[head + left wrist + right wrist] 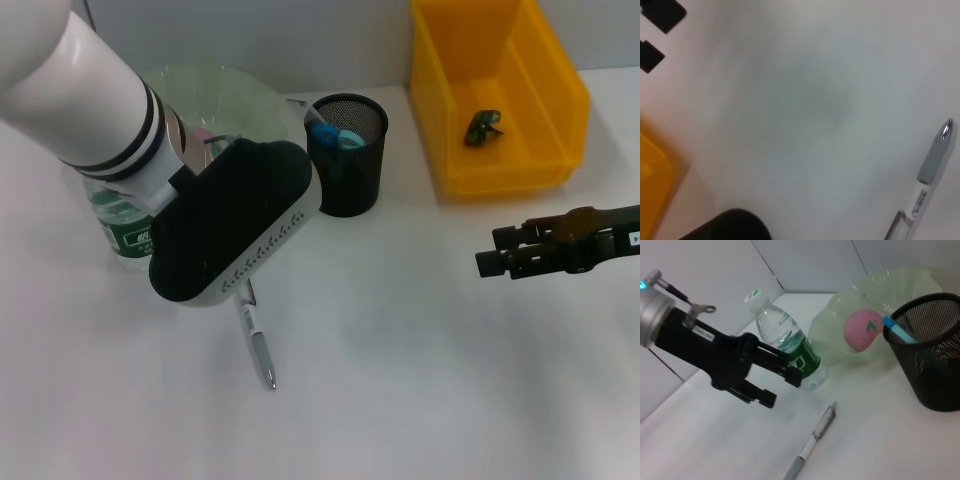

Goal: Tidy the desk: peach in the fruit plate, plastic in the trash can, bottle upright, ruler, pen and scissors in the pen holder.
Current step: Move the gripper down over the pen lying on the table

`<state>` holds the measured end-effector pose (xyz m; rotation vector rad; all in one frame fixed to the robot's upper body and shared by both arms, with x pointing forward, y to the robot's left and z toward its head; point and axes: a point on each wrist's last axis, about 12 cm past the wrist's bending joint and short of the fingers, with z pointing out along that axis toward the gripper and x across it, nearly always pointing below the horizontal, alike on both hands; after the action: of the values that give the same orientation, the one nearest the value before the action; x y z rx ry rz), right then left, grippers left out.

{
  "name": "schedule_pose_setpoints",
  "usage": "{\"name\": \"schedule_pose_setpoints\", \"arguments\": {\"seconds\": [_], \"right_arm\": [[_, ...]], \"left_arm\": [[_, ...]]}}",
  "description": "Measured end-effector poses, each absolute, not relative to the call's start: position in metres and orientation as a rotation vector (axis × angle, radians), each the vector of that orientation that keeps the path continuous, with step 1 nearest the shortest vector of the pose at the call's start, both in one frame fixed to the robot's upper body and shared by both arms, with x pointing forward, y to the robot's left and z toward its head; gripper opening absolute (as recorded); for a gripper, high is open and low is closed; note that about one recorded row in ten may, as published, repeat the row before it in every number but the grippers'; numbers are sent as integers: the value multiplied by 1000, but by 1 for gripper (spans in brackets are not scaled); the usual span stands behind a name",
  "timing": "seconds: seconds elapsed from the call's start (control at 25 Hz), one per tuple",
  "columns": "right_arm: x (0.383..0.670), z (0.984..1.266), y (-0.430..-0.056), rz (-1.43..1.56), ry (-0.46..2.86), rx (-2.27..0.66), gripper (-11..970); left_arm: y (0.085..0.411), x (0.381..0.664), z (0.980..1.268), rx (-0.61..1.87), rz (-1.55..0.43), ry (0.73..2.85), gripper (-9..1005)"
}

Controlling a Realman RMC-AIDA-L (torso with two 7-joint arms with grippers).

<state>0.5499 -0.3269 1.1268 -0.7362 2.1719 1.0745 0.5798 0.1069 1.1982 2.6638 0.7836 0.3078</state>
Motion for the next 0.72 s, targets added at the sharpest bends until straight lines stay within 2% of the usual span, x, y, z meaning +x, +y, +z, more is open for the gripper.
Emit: {"name": "schedule_pose_setpoints", "arguments": {"seconds": [0.72], "right_arm": [[555, 1124, -325, 1058, 2202, -758, 804]], "left_arm": [[100, 593, 1170, 2841, 190, 548, 808]]}}
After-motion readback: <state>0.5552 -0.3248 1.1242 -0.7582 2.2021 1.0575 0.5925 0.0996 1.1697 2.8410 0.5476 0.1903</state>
